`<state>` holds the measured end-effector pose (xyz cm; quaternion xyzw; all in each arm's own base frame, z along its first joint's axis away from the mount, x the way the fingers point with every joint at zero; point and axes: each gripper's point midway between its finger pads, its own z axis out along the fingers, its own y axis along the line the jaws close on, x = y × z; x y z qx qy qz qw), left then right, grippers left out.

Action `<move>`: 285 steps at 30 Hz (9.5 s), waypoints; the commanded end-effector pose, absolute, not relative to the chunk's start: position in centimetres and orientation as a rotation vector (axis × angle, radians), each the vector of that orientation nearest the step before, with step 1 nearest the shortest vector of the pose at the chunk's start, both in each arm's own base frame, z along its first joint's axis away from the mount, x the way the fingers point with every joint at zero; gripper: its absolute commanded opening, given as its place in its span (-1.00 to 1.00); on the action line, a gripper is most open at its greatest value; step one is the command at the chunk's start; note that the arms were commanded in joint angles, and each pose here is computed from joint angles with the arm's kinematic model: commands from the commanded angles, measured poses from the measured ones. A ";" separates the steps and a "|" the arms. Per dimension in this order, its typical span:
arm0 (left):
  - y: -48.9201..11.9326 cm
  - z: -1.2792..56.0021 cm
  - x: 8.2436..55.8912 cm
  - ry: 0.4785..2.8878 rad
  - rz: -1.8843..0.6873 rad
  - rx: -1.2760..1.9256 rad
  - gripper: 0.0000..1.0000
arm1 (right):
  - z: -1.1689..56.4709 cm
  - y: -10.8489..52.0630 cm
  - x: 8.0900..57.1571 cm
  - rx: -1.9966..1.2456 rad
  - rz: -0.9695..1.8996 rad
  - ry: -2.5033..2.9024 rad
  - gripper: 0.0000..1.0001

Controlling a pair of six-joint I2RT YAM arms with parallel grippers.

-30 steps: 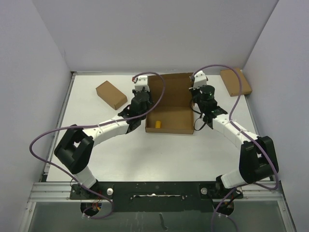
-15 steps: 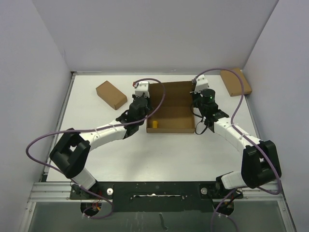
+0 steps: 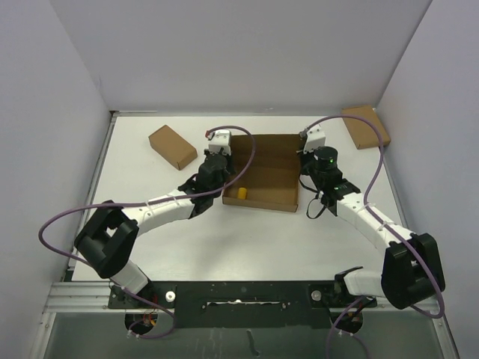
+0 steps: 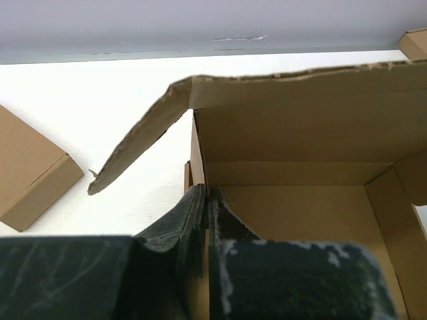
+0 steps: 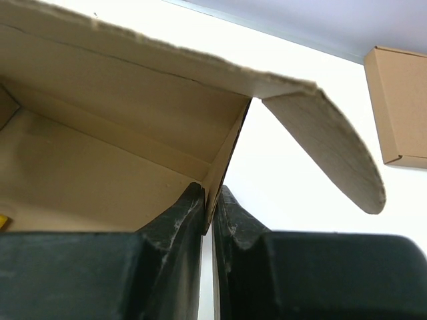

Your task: Fold the paper box

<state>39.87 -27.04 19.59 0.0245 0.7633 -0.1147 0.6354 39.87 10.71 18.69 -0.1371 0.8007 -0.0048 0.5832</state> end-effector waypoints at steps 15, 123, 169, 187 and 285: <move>-29.2 19.7 37.5 1.781 -0.334 0.248 -1.00 | 19.6 15.3 40.4 -0.339 0.167 1.875 -0.84; -26.0 19.0 36.6 1.881 -0.289 0.305 -1.00 | 29.5 16.4 28.7 -1.463 0.374 1.503 0.77; -24.5 23.8 25.6 1.857 -0.711 0.399 0.16 | 20.5 18.6 30.5 -1.702 0.183 1.529 -0.99; -25.6 18.8 31.5 2.035 -0.820 0.264 0.28 | 10.2 18.3 23.5 -1.887 0.486 1.636 0.26; -23.8 17.9 33.1 2.046 -0.830 0.177 0.38 | 15.4 17.8 32.8 -1.267 0.631 1.827 0.46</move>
